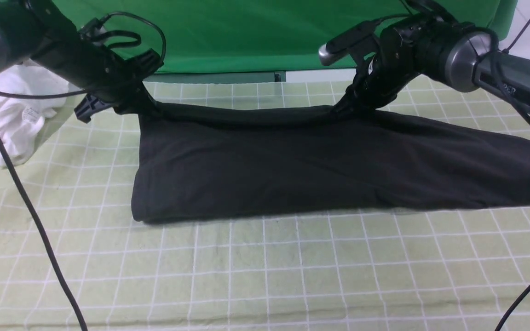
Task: Fold a long-sleeved shirt over a green coffee tablecloth.
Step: 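Fold the black garment in half by bringing its near edge over to the far edge, then pull the folded dark garment lengthwise by its ends to straighten it flat on the table, then fold the right end of the dark garment over onto its left end with the right gripper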
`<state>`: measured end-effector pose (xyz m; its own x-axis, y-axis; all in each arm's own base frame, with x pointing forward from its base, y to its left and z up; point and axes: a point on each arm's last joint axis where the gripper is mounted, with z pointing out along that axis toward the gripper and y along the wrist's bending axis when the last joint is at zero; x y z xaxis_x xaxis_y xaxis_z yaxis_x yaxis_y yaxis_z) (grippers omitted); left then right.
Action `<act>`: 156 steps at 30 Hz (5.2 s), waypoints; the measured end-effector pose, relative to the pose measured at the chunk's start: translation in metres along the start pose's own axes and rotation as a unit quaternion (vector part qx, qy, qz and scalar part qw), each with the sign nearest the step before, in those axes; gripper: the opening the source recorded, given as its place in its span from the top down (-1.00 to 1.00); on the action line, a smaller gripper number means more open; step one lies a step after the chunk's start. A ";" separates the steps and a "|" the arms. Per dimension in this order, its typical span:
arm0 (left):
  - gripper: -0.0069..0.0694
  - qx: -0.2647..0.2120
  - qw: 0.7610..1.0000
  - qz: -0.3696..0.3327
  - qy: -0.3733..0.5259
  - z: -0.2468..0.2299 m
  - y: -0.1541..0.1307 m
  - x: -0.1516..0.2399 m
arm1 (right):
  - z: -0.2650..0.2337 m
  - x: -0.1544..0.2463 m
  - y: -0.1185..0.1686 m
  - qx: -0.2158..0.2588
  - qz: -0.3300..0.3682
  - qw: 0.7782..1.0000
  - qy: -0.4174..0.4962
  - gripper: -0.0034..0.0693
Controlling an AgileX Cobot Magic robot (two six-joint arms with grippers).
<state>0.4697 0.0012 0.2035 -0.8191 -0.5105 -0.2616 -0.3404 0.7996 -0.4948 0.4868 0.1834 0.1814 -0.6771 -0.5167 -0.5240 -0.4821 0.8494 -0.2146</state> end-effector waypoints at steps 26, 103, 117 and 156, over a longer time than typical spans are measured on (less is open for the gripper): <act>-0.03 0.002 0.998 0.061 0.011 -0.067 -0.012 -0.032 | -0.017 0.004 0.045 -0.186 0.051 0.976 0.100 0.89; 0.54 -0.006 0.976 0.196 -0.091 -0.087 -0.075 -0.009 | -0.035 0.193 -0.206 -0.044 0.289 0.915 0.278 -0.65; 0.54 -0.007 0.982 0.189 -0.021 -0.089 -0.073 0.004 | -0.047 0.184 -0.208 -0.060 0.265 0.922 0.274 0.77; 0.54 0.056 0.948 0.306 0.071 -0.153 -0.088 0.085 | -0.120 -0.033 0.154 -0.182 0.195 0.958 -0.102 0.57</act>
<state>0.3589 -0.0638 0.3517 -0.9037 0.0931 -0.4178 0.2641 0.8895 -0.3729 0.3678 0.3187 0.2646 -0.7403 -0.1040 -0.6642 -0.4015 0.8608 0.3127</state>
